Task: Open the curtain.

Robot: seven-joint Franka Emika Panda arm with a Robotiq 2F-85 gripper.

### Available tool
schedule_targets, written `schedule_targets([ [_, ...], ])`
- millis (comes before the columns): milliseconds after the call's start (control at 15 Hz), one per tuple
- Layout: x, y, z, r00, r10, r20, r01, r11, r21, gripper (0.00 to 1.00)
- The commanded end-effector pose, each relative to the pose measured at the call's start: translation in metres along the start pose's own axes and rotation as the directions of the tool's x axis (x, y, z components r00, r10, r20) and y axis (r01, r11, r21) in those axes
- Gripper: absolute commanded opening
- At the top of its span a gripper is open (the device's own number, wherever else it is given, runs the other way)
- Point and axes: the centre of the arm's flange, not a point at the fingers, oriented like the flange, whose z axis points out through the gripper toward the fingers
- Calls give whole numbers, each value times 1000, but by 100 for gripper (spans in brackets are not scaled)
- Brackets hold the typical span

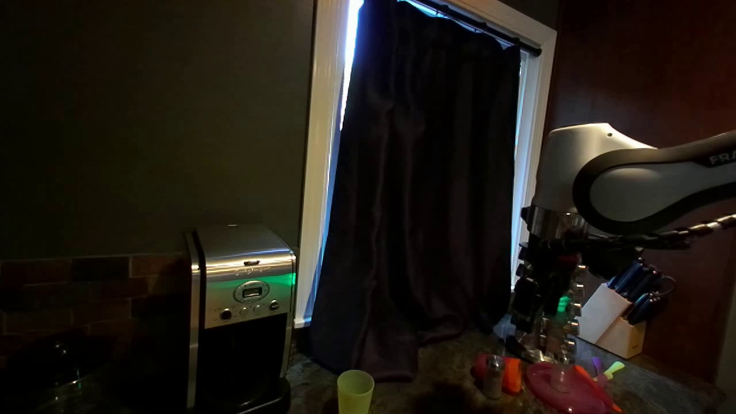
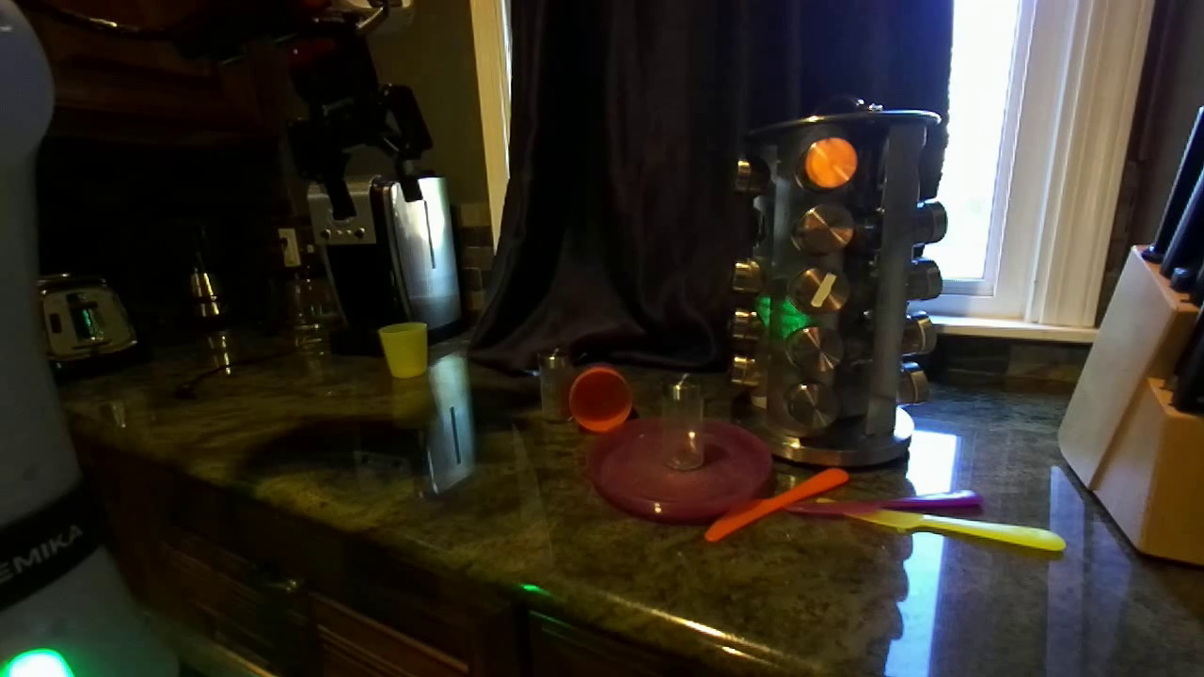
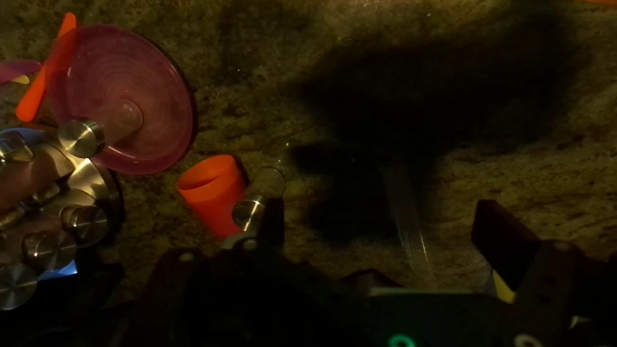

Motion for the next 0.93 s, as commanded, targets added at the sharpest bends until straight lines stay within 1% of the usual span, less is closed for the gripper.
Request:
schedule_targets([
  [0,0,0,0,1000,0,0,0,1000,0,100],
  [133,3,4,0,1000,7,8,-7,1000,9,100],
  [200,9,15,-2,1000,20,-14,-20,1000,24,100],
  [267,12,22,-4,999,32,-33,-31,999,23,100],
  [400,22,47,-13,995,56,-84,-53,998,28,100],
  [467,28,67,-19,991,66,-115,-63,998,29,100],
  [533,31,78,-22,987,76,-144,-73,997,28,100],
  [667,39,114,-34,976,64,-207,-52,997,62,100],
  [867,52,168,-58,946,36,-322,-22,999,48,100],
])
